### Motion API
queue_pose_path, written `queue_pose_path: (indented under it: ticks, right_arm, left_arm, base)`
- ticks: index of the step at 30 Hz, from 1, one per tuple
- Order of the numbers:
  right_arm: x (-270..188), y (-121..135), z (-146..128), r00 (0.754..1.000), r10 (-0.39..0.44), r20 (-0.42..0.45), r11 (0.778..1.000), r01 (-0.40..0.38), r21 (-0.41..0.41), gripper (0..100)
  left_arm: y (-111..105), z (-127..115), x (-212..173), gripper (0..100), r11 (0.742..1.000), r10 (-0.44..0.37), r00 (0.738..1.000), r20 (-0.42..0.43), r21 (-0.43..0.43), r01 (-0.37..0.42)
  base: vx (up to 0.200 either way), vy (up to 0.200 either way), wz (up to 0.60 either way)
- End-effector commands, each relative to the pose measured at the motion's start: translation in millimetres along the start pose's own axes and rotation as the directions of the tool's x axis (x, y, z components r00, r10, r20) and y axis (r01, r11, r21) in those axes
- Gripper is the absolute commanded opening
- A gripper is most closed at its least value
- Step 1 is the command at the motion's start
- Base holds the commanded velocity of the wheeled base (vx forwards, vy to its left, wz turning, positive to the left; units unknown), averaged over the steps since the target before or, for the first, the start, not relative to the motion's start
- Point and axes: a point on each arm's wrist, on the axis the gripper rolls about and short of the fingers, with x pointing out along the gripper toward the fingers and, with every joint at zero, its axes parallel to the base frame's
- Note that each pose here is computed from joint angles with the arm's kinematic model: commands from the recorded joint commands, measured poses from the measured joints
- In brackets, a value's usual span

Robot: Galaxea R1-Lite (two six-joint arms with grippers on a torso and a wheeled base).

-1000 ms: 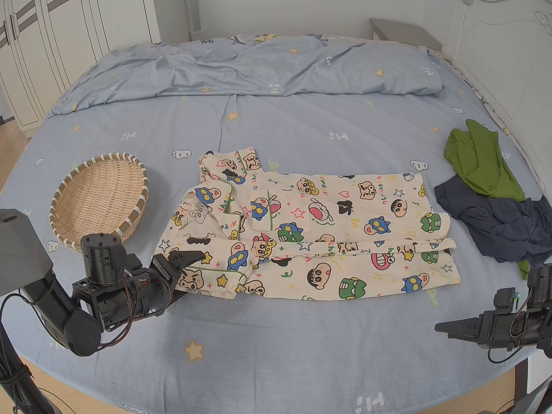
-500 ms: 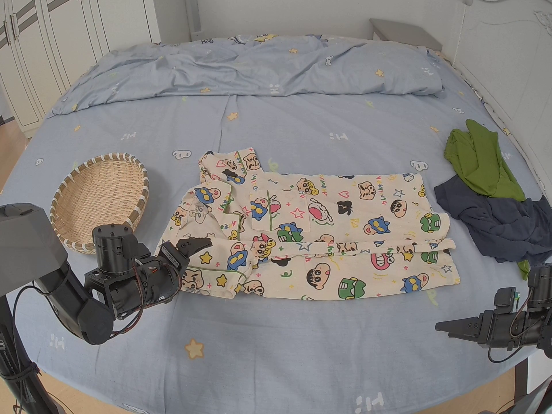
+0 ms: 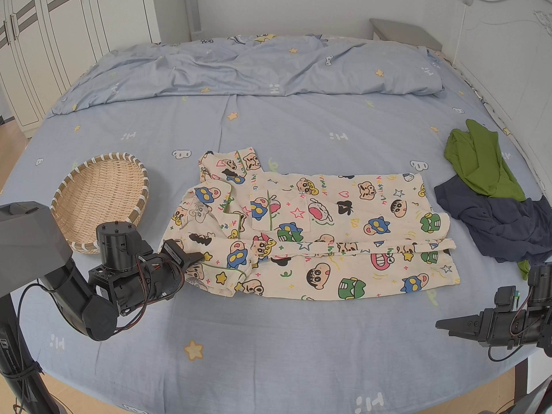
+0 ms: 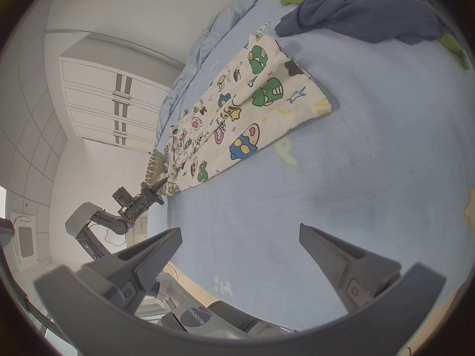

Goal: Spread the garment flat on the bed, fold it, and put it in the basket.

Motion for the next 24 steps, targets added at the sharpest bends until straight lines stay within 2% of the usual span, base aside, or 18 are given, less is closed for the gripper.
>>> queue_pose_path:
  ticks: [1,4,10,21,24]
  right_arm:
    - [2,-3,2,1.0,-0.007,-0.006,1.0,0.007,0.017,100]
    - [9,-23,13,0.999,-0.047,0.025,0.997,0.045,0.069,100]
    - [19,-45,25,0.992,-0.067,0.104,0.992,0.055,0.118,100]
    - [38,-56,38,0.981,-0.032,0.189,0.993,0.009,0.121,100]
    - [41,-58,44,0.972,-0.034,0.233,0.99,0.002,0.138,100]
  left_arm:
    - [-2,1,1,0,1.0,-0.01,1.0,0.002,0.003,0.01]
    - [-4,3,3,0,1.0,-0.018,1.0,0.01,0.015,0.017]
    - [-6,5,2,0,1.0,-0.025,1.0,0.016,0.018,0.025]
    - [-6,6,1,0,1.0,-0.022,1.0,0.018,0.017,0.022]
    - [-6,6,1,0,1.0,-0.023,1.0,0.02,0.017,0.023]
  base:
    - [0.0,0.0,0.0]
    - [0.0,0.0,0.0]
    - [0.0,0.0,0.0]
    - [0.0,0.0,0.0]
    - [0.0,0.0,0.0]
